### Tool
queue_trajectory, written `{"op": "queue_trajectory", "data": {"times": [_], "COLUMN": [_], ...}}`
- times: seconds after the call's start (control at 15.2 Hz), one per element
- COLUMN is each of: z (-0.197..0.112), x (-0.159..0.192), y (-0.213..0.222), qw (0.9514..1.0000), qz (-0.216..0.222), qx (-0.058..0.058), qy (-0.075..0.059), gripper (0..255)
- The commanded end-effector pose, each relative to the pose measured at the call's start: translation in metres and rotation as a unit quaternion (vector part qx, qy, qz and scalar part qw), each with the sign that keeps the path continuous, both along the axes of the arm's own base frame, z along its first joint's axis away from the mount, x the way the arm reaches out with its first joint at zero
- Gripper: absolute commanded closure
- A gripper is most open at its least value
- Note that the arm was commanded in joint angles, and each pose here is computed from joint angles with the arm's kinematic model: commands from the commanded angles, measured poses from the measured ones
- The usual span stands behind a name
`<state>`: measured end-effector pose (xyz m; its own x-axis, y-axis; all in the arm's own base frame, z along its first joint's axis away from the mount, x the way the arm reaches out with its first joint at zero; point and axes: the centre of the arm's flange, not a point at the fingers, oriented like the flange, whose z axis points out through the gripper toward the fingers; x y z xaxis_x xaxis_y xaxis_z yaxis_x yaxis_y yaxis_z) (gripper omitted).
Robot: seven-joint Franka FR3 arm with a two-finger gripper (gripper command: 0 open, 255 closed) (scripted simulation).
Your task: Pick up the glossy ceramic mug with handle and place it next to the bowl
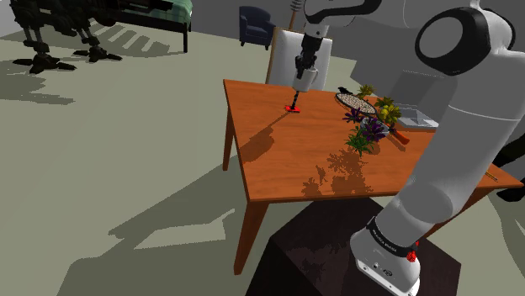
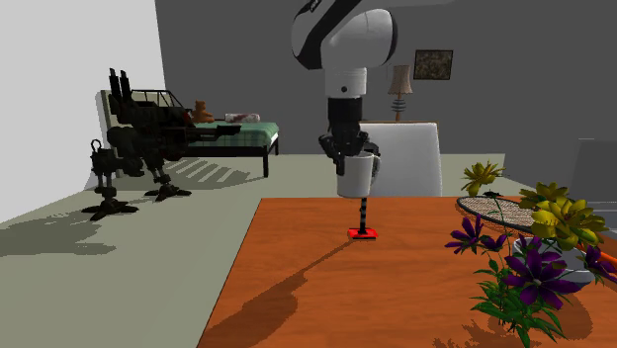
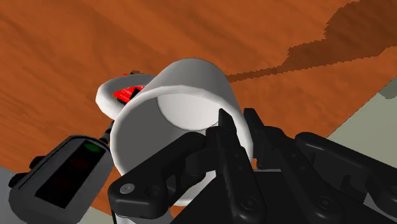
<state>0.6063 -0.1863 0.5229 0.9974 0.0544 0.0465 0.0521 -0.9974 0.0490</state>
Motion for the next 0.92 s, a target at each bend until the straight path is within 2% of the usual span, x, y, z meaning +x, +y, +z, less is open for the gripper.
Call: {"op": "queue_trajectory", "data": {"times": [0.0,0.86], "z": [0.000,0.001], "x": [-0.016,-0.104], "y": [-0.022,-0.169], "qw": [1.0000,1.0000], "qz": [0.001,0.001], "qx": [0.000,0.000], "qy": [0.000,0.000], "gripper": [255,255]}}
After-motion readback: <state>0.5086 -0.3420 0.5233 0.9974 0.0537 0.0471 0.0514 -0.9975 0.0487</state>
